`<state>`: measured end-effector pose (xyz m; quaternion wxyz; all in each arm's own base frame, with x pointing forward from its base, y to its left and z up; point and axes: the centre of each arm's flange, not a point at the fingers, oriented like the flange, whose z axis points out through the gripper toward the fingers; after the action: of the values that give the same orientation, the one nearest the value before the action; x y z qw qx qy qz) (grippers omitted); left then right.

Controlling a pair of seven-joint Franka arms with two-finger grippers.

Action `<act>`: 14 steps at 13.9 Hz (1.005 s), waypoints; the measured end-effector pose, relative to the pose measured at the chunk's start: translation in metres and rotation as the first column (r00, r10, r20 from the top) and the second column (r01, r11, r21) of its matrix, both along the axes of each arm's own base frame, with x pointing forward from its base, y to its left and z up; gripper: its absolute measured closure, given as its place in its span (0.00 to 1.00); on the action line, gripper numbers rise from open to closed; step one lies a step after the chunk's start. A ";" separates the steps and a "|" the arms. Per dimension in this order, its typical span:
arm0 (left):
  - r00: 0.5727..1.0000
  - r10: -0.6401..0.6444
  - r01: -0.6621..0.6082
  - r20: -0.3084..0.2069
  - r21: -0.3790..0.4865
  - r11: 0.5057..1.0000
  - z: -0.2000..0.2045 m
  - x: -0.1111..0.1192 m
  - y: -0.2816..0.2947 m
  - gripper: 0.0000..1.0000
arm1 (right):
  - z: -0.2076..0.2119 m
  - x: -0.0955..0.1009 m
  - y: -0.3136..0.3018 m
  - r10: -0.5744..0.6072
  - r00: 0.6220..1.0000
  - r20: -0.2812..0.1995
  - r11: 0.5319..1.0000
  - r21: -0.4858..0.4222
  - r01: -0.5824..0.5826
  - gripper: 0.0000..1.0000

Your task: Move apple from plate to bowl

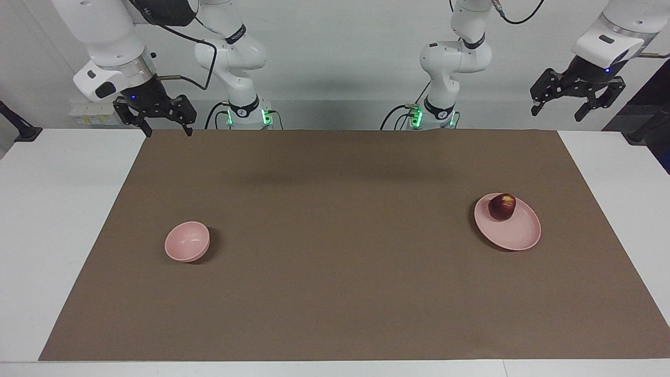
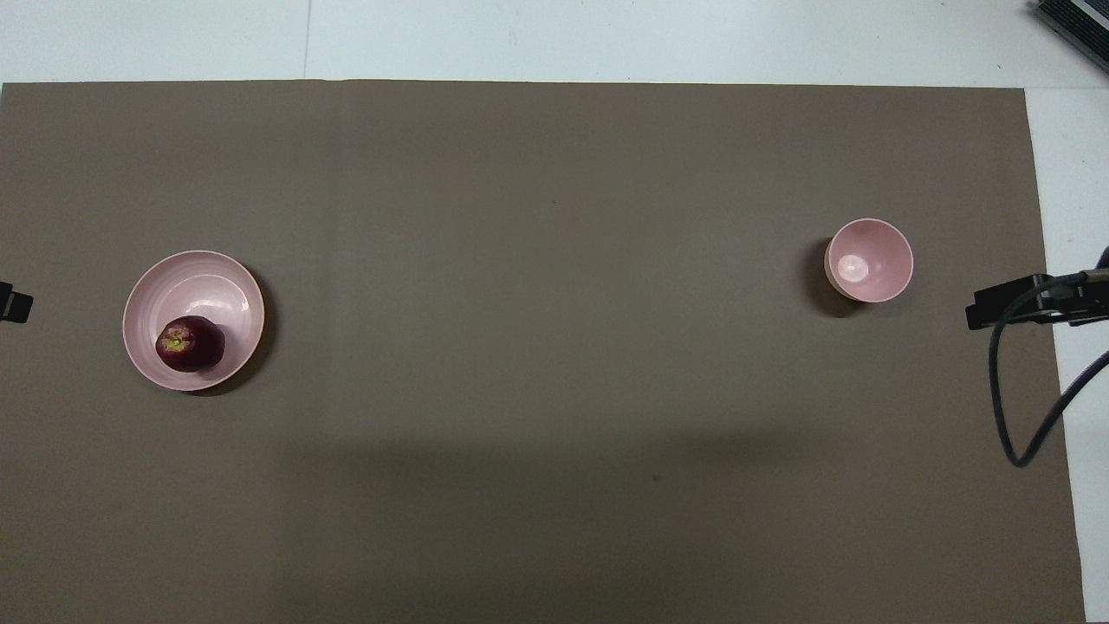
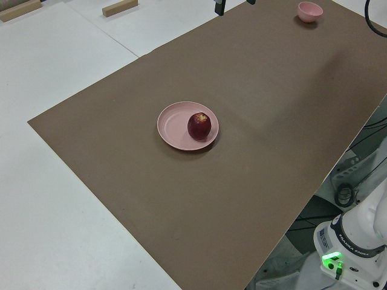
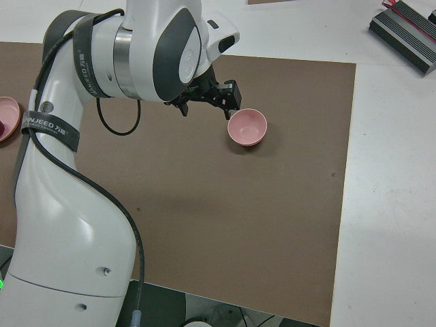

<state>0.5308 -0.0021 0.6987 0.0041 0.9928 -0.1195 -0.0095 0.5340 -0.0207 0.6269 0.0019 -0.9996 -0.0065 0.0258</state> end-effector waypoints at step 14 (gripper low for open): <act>1.000 -0.007 0.007 0.026 0.000 1.000 0.002 0.003 -0.004 0.00 | 0.000 0.000 0.000 0.000 1.000 0.000 1.000 0.000 0.000 0.00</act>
<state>0.5337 -0.0060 0.7004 0.0027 0.9924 -0.1229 0.0033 0.5340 -0.0207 0.6269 0.0019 -0.9996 -0.0065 0.0258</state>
